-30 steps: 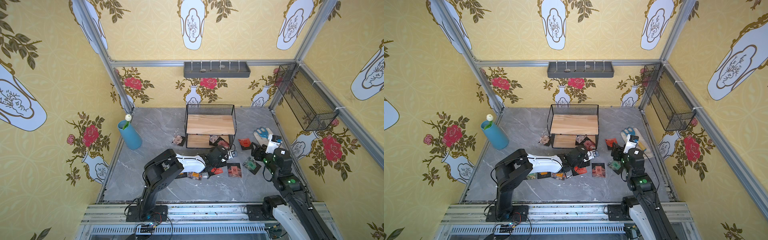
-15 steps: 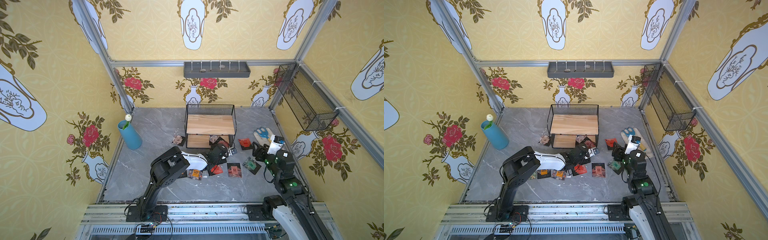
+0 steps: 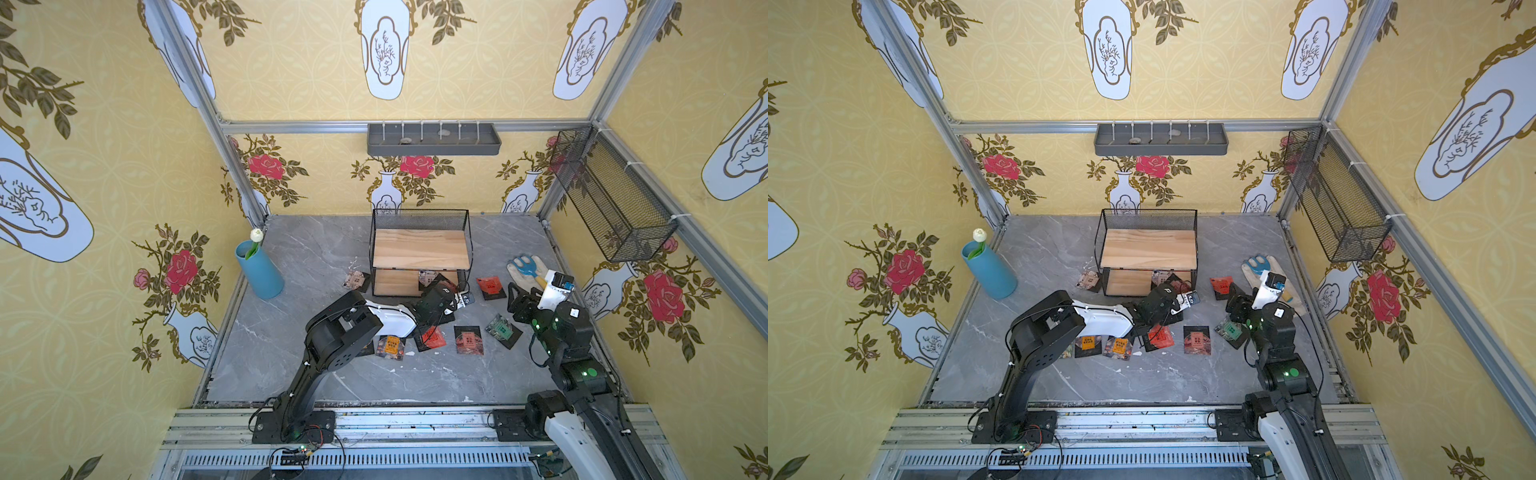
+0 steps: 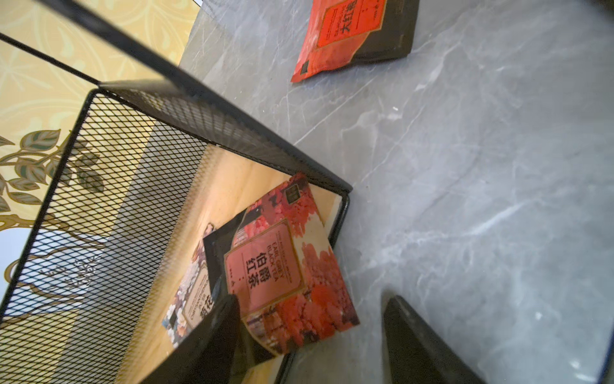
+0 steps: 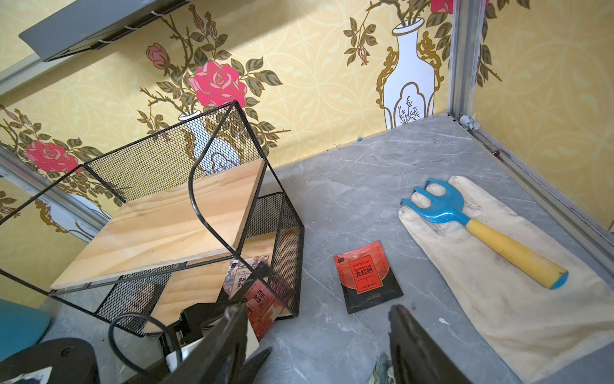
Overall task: Remove the tea bags from the shelf
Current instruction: Pick up the tea bag from the shelf.
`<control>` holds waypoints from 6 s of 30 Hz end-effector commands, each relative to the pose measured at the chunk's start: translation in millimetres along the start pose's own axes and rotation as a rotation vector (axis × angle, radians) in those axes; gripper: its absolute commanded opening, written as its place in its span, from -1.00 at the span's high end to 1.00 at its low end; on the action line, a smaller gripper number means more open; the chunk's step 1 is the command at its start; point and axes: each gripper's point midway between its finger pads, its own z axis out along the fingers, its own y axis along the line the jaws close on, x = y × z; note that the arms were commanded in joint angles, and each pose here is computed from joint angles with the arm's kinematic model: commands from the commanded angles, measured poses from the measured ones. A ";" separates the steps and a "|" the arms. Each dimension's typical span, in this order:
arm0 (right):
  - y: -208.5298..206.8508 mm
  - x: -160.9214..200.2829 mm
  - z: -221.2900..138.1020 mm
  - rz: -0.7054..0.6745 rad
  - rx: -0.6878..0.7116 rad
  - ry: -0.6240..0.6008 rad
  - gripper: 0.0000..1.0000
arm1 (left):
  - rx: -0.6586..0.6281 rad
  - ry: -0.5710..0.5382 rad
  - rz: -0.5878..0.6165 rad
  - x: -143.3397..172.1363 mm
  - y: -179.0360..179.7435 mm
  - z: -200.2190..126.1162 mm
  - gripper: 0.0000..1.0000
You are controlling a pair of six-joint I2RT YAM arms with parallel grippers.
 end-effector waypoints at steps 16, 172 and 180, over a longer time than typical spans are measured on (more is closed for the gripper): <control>-1.1 -16.8 -10.4 0.020 0.010 -0.073 -0.40 | 0.160 0.163 -0.017 40.2 -29.9 6.1 0.12; 0.5 -20.7 -15.0 0.033 -0.005 -0.105 -0.46 | -0.204 0.113 -0.001 -0.8 52.4 -70.5 1.00; 3.8 -22.7 -16.5 0.035 -0.020 -0.106 -0.45 | -0.243 0.121 0.002 1.8 47.6 -94.7 1.00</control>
